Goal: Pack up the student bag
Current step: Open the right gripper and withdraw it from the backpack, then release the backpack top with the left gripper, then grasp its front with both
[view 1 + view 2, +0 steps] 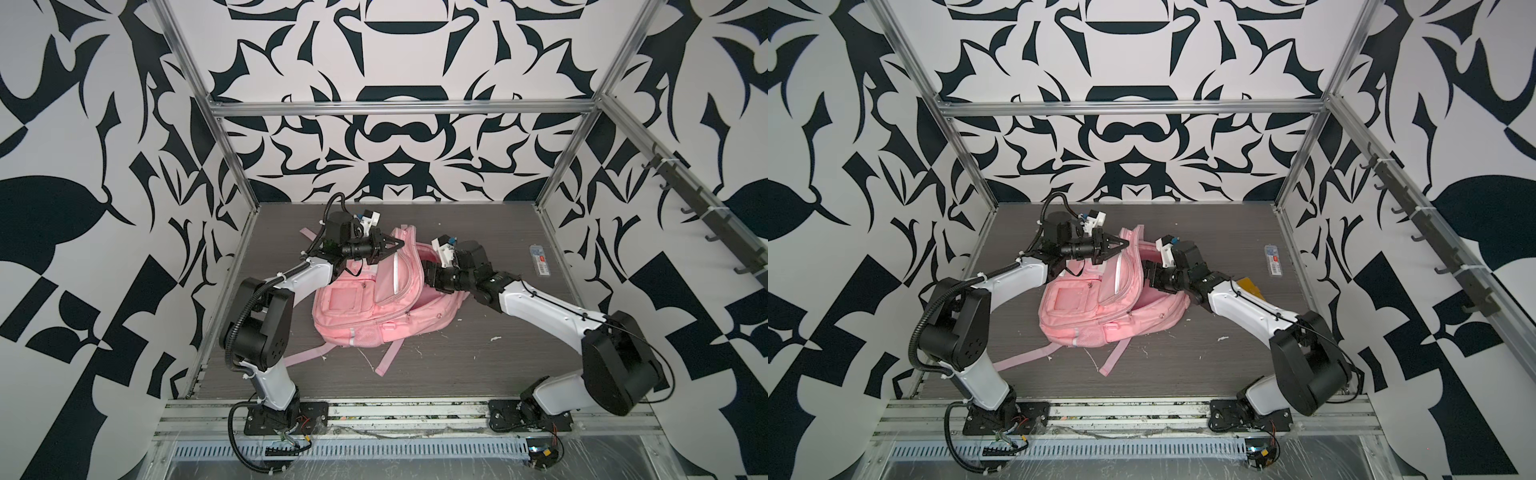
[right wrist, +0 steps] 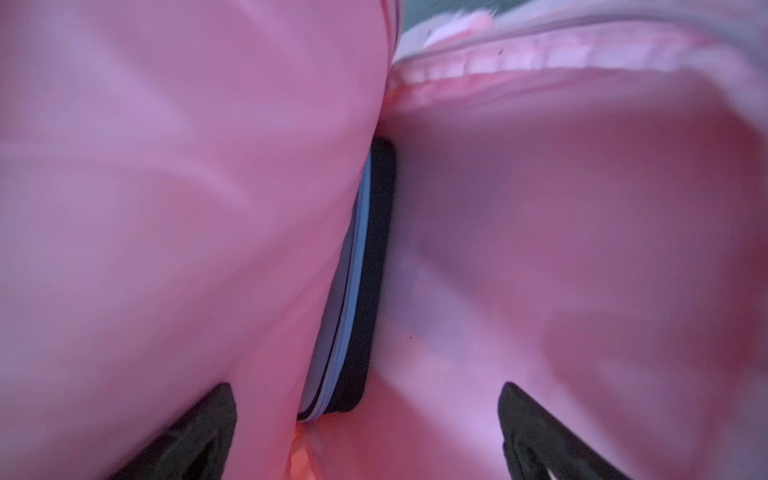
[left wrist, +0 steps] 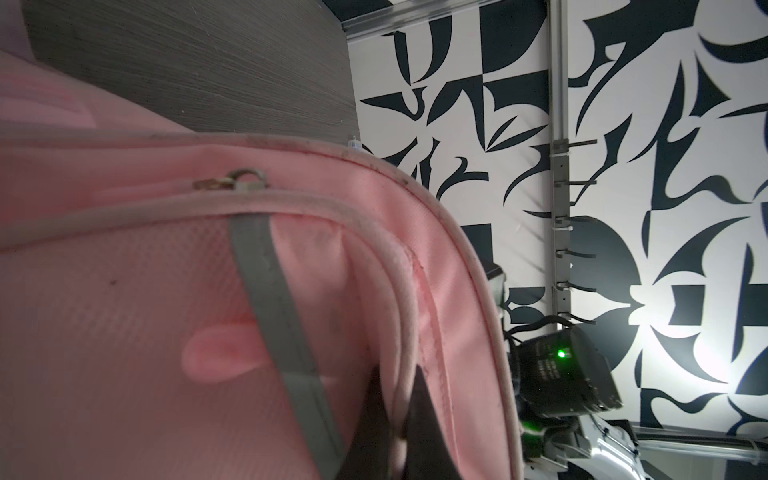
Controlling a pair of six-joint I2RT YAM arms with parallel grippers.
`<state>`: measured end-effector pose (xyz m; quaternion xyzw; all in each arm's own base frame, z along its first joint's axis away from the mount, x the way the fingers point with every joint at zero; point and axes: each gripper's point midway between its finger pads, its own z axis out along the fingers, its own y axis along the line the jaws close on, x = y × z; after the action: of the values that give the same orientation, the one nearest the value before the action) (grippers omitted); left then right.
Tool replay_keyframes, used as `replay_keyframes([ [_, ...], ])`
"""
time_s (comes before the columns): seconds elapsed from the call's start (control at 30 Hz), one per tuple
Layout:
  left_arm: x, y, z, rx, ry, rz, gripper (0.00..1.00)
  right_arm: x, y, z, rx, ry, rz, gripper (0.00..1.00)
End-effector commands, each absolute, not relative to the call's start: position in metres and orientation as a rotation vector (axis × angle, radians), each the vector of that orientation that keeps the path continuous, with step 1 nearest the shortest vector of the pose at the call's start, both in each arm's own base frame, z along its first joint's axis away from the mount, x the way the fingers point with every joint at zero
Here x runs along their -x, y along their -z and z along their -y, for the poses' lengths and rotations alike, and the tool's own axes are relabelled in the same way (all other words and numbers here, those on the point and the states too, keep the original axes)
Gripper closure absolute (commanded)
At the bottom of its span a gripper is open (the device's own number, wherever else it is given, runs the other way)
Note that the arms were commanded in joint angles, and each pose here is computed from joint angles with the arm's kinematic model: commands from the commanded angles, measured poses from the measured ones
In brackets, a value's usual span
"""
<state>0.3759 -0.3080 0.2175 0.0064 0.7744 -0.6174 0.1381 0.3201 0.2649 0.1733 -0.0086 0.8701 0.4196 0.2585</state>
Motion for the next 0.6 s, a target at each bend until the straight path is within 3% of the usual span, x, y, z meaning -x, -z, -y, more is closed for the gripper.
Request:
replay_keyframes([
  [0.0,-0.388,-0.161,0.3,0.118,1.609,-2.395,1.0,-0.319,-0.248,-0.261,0.132,-1.178,-2.114,0.01],
  [0.23,-0.396,-0.147,0.308,0.148,1.554,-2.425,1.0,-0.316,-0.248,-0.228,0.027,-1.001,-2.127,0.01],
  [0.47,-0.395,-0.149,0.318,0.115,1.462,-2.454,0.89,-0.306,-0.244,-0.166,-0.152,-0.718,-2.16,0.01],
  [0.57,-0.391,-0.158,0.316,0.106,1.44,-2.453,0.79,-0.301,-0.24,-0.148,-0.203,-0.676,-2.172,0.01],
])
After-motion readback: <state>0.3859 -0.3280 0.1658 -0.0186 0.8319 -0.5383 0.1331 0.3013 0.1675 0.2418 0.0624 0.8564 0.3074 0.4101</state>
